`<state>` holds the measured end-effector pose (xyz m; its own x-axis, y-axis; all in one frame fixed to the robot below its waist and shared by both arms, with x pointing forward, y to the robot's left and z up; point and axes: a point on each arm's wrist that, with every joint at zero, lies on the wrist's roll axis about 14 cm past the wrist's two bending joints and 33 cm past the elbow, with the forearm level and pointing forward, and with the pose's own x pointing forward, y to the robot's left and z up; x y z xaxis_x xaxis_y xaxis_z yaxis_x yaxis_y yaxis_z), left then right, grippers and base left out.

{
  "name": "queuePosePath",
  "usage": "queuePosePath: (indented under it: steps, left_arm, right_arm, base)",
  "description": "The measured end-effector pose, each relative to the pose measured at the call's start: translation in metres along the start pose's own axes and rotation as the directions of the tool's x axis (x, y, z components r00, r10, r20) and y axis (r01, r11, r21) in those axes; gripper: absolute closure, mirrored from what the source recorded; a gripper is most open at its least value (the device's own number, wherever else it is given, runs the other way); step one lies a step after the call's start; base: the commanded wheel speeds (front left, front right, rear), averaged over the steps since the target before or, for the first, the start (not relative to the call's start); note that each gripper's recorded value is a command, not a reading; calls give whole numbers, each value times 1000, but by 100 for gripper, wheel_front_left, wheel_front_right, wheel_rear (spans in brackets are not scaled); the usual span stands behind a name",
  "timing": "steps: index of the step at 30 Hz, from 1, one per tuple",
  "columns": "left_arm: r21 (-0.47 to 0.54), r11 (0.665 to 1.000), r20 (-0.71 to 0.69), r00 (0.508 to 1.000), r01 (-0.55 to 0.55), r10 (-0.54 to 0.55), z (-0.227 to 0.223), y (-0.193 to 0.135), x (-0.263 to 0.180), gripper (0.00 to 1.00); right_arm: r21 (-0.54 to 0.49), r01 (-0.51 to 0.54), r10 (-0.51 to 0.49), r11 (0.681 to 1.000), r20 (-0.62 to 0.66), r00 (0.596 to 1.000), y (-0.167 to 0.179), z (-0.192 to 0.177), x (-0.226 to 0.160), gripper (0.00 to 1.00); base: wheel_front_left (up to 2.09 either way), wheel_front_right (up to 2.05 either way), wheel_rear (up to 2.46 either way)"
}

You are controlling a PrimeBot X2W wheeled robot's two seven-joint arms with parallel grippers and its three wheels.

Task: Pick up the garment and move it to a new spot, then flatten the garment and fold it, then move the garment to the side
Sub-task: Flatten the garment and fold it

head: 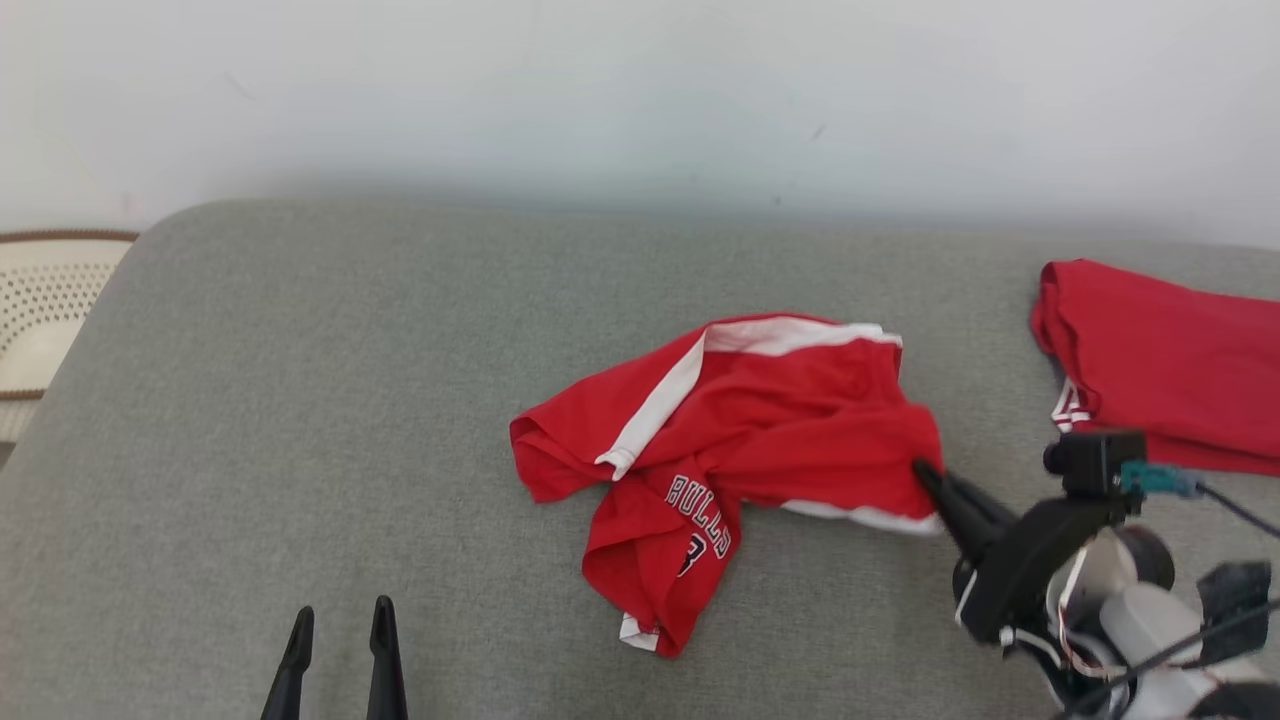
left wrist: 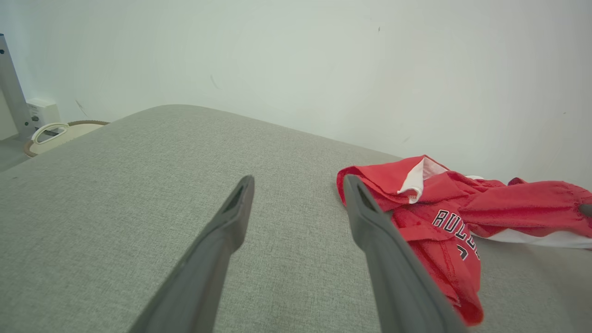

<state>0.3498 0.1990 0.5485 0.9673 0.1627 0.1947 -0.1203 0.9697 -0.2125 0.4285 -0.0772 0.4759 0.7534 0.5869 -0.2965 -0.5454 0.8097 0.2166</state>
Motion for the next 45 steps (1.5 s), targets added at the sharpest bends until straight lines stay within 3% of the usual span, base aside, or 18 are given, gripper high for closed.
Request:
queuePosePath:
  steps: [10, 16, 17, 18, 27, 38, 45]
  left_arm:
    - [-12, 999, 21, 999, 39, -39, 7, -12, -4, 0]
    - [-17, 998, 17, 998, 56, -56, 5, -18, -2, 0]
    - [-17, 998, 17, 998, 57, -57, 5, -18, -2, 0]
    - [-17, 998, 16, 998, 58, -58, 5, -18, -2, 0]
    - [-15, 998, 20, 998, 62, -62, 6, -18, -1, 0]
    - [-7, 997, 29, 997, 70, -70, 8, -20, 2, 0]
    - [-7, 995, 25, 995, 95, -95, 6, -27, 4, 0]
  right_arm:
    - [113, 3, 2, 994, -43, 999, 26, -26, -64, 100]
    - [147, 50, -37, 988, -93, 995, 32, -46, -79, 100]
    - [135, 60, -47, 989, -94, 994, 31, -47, -79, 63]
    - [126, 73, -61, 989, -94, 994, 30, -47, -79, 0]
    - [26, 184, -185, 983, 75, 980, 10, -12, -83, 0]
    - [10, 197, -189, 980, 339, 922, 24, 32, -84, 0]
    - [19, 218, -207, 976, 400, 893, 27, 33, -85, 0]
  base:
    - [0, 0, 0]
    - [0, 0, 0]
    - [0, 0, 0]
    - [0, 0, 0]
    - [0, 0, 0]
    - [0, 0, 0]
    - [0, 0, 0]
